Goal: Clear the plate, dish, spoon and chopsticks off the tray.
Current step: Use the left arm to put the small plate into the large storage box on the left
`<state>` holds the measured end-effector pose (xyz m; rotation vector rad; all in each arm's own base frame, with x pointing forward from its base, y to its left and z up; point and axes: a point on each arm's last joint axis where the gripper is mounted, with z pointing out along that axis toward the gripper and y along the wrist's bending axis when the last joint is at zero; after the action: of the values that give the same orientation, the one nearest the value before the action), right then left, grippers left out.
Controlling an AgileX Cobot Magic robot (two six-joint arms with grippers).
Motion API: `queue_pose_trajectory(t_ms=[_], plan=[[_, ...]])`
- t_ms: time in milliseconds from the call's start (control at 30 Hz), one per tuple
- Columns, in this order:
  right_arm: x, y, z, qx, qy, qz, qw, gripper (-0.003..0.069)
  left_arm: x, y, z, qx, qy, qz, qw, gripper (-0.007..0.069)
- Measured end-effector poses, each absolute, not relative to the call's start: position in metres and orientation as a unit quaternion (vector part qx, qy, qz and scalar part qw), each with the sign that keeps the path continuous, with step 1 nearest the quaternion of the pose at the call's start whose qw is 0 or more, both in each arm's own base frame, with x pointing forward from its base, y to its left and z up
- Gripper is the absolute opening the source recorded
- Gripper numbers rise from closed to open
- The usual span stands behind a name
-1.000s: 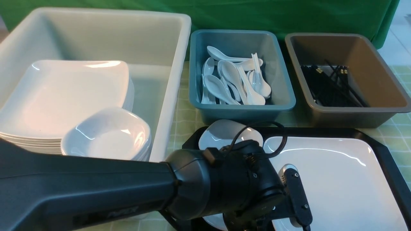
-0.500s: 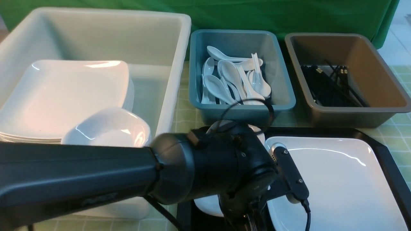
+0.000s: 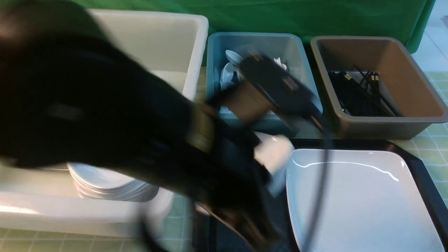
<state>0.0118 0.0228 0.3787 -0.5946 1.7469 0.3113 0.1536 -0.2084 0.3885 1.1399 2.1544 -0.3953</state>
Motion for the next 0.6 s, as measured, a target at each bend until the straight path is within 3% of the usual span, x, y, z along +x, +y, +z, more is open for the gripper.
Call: queue_pose_trajectory(t_ms=[133, 300, 600], plan=[[0.012, 0.023, 0.379, -0.256, 0.751, 0.134, 0.593, 0.02, 0.162, -0.154, 0.41, 0.349, 0.86, -0.094, 0.36, 0.0004], [0.012, 0.023, 0.379, -0.256, 0.751, 0.134, 0.593, 0.0206, 0.184, -0.112, 0.404, 0.211, 0.921, -0.052, 0.324, 0.0004], [0.012, 0.023, 0.379, -0.255, 0.749, 0.134, 0.596, 0.0211, 0.227, -0.115, 0.369, 0.178, 0.949, -0.014, 0.26, 0.0004]])
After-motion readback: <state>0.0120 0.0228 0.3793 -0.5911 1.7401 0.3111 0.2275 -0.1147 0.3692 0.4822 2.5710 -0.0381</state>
